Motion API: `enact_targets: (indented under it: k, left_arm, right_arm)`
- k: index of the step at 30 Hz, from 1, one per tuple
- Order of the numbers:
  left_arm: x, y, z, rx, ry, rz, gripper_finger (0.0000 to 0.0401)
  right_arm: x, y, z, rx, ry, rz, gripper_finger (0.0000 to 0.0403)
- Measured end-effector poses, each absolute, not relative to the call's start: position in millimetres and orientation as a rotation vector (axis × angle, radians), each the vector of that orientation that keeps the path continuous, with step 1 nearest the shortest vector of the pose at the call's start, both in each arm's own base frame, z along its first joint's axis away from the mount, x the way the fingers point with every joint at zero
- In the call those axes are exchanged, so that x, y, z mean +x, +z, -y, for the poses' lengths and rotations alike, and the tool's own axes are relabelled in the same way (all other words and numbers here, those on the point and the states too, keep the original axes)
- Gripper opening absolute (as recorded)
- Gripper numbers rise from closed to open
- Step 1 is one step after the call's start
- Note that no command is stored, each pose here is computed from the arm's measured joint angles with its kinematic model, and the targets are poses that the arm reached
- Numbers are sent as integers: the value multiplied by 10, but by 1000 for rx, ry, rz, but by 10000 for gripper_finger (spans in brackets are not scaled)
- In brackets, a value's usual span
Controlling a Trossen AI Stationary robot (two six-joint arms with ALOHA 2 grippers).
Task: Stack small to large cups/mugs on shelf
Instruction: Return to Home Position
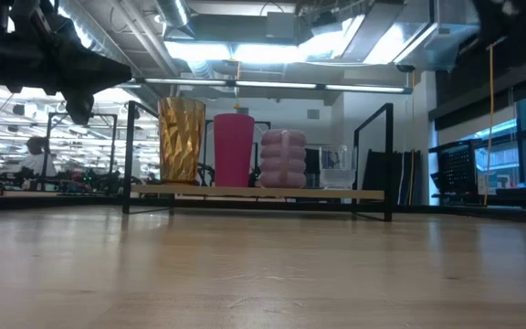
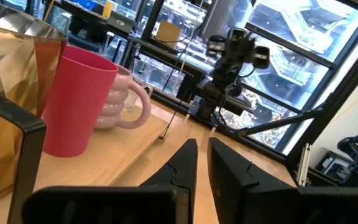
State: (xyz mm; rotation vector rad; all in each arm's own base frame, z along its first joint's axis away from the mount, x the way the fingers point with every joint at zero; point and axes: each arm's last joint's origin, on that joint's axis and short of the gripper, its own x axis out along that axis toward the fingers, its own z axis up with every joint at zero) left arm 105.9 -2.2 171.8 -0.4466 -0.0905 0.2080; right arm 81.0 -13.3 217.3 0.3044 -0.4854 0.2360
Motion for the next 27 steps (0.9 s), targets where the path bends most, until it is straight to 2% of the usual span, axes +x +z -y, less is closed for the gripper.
enact_targets:
  k: [3, 9, 12, 16, 20, 23, 27]
  left_arm:
    - [1059, 1715, 22, -446, 209, 87, 33]
    - [1059, 1690, 21, -443, 220, 64, 33]
    - [1059, 1691, 21, -441, 220, 64, 33]
    - [1059, 1691, 20, -377, 222, 57, 33]
    - [1059, 1687, 20, -260, 225, 39, 33]
    - [1059, 1670, 20, -175, 227, 13, 33]
    - [1060, 1653, 24, -143, 218, -9, 33]
  right_arm:
    - [795, 2216, 70, 289, 297, 526, 67]
    - [924, 2086, -22, 362, 260, 406, 67]
    - [976, 2022, -58, 288, 197, 349, 67]
    - [1041, 1846, -83, 73, 157, 175, 67]
    - [1060, 1743, -99, 44, 193, 67, 67]
    - [1057, 1607, -119, 138, 255, -87, 67]
    - [1062, 1600, -134, 449, 283, -172, 67]
